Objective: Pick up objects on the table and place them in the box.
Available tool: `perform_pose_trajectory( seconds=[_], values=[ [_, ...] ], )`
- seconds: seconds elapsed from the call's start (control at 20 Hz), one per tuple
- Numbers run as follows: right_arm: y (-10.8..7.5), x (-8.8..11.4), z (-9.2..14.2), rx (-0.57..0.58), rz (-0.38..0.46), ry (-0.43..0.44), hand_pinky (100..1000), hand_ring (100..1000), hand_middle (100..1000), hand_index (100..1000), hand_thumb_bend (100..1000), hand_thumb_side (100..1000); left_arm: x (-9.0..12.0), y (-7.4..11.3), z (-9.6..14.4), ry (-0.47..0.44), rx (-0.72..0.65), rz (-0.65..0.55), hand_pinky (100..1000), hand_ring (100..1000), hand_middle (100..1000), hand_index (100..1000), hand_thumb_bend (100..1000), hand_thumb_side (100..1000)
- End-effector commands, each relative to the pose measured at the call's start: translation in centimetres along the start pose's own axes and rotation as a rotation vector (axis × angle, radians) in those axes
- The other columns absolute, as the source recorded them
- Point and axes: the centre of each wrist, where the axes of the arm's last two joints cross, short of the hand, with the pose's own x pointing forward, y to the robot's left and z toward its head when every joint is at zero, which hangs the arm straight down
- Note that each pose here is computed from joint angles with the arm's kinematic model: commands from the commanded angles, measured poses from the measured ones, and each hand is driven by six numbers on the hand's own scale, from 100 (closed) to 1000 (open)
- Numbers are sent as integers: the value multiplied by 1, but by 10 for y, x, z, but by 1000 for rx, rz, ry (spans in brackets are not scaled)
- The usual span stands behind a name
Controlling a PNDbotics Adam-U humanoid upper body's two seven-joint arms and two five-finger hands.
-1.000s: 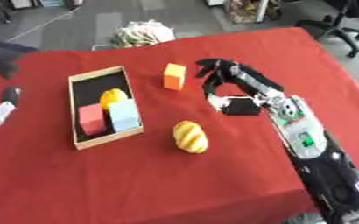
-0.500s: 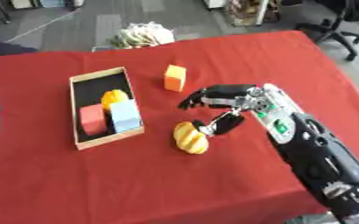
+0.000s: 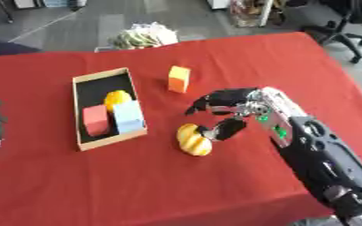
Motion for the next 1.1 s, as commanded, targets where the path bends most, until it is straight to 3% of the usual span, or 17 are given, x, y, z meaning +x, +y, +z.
perform_pose_trajectory(
  seconds=[0.05, 0.3, 0.5, 0.75, 0.9, 1.1],
  values=[
    [-18, -4, 24, 155, 141, -123, 811, 862, 850, 950, 100, 600, 1, 6, 0, -5, 18, -19, 767, 590, 602, 856, 100, 506],
    [-14, -1, 28, 228, 145, -131, 812, 865, 853, 952, 100, 682, 0, 3, 0, -3, 8, -18, 768, 591, 603, 858, 100, 513],
    [-3, -3, 25, 269, 139, -121, 812, 865, 853, 952, 100, 693, -1, 2, 0, 2, 4, -18, 768, 590, 603, 859, 100, 520],
    [1, -3, 19, 278, 152, -115, 814, 865, 857, 953, 100, 620, -1, 1, 0, 1, 2, -15, 768, 590, 603, 860, 100, 523],
    [-3, 0, 16, 250, 189, -110, 822, 872, 863, 957, 187, 562, -1, 0, 0, 4, 0, -13, 767, 590, 603, 860, 100, 524],
    [-7, 6, 11, 187, 245, -109, 822, 868, 862, 962, 200, 536, -2, -1, 1, 8, 0, -11, 767, 589, 603, 860, 100, 525]
  ],
)
